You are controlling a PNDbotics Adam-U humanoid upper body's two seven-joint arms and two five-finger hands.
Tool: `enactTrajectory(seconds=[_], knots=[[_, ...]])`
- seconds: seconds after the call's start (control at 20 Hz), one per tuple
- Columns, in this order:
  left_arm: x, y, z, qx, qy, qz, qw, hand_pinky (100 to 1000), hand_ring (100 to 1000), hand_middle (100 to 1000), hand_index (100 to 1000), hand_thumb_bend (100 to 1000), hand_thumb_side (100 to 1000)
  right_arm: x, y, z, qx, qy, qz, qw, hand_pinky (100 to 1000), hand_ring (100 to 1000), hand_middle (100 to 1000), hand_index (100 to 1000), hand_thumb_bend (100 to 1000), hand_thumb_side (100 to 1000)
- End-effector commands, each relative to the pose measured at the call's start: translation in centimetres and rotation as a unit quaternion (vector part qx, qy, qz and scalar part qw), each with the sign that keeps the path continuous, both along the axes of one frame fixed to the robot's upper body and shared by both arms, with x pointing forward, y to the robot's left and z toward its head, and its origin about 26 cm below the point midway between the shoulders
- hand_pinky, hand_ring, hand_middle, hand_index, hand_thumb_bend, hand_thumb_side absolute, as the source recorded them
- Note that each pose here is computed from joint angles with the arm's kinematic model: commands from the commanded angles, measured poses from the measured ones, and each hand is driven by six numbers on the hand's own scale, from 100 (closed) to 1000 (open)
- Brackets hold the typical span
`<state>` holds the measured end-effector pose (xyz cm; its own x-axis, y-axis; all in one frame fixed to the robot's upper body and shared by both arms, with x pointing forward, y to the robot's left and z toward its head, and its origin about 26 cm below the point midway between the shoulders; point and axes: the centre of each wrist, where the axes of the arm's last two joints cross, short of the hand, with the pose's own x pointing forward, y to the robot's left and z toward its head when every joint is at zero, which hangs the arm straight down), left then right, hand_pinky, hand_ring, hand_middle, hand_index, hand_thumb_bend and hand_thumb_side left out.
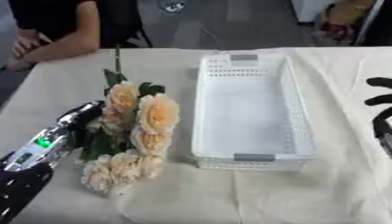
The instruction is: Pick up objects on the table and place them in the box.
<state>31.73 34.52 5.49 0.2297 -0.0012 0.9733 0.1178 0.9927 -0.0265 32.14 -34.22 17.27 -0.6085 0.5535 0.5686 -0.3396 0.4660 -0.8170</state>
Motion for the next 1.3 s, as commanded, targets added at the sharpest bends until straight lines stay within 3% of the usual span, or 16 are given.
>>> enactTrajectory(seconds=[0.05, 0.55, 0.6, 0.65, 0.7, 0.75, 1.05, 1.3], knots=[[1.0, 0.3, 3.3, 0.012, -0.048, 0.001, 0.999, 100, 100, 217, 326, 100, 461, -0.1, -0.1, 1.1, -0.008, -0.017, -0.001, 1.000, 643, 809, 952, 1000, 100, 297], [2.7, 1.1, 15.6, 0.155, -0.122, -0.053, 0.979, 100, 100, 219, 329, 100, 351, -0.1, -0.3, 1.0, -0.017, -0.010, -0.002, 1.000, 643, 809, 953, 1000, 100, 299], [2.8, 1.0, 16.6, 0.167, -0.125, -0.059, 0.976, 100, 100, 220, 330, 100, 332, -0.1, -0.3, 1.0, -0.017, -0.009, -0.002, 1.000, 643, 809, 953, 1000, 100, 299], [2.9, 0.8, 17.8, 0.180, -0.128, -0.066, 0.973, 100, 100, 221, 330, 100, 254, -0.1, -0.3, 1.0, -0.018, -0.008, -0.001, 1.000, 643, 809, 953, 1000, 100, 308], [3.0, 0.6, 18.7, 0.190, -0.130, -0.074, 0.970, 100, 100, 220, 331, 100, 323, -0.1, -0.3, 0.9, -0.019, -0.007, -0.001, 1.000, 643, 809, 953, 1000, 100, 299], [3.2, 0.3, 19.6, 0.199, -0.131, -0.081, 0.968, 100, 100, 220, 331, 100, 323, -0.1, -0.3, 0.9, -0.020, -0.006, -0.001, 1.000, 643, 809, 953, 1000, 100, 299], [6.0, -1.8, 22.3, 0.205, -0.139, -0.096, 0.964, 100, 100, 217, 328, 100, 328, -0.1, -0.3, 0.8, -0.021, -0.002, 0.001, 1.000, 643, 809, 953, 1000, 100, 299], [9.1, -4.4, 22.6, 0.180, -0.149, -0.103, 0.967, 100, 100, 216, 327, 100, 341, 0.0, -0.2, 0.7, -0.020, -0.001, 0.003, 1.000, 642, 808, 953, 1000, 100, 301]])
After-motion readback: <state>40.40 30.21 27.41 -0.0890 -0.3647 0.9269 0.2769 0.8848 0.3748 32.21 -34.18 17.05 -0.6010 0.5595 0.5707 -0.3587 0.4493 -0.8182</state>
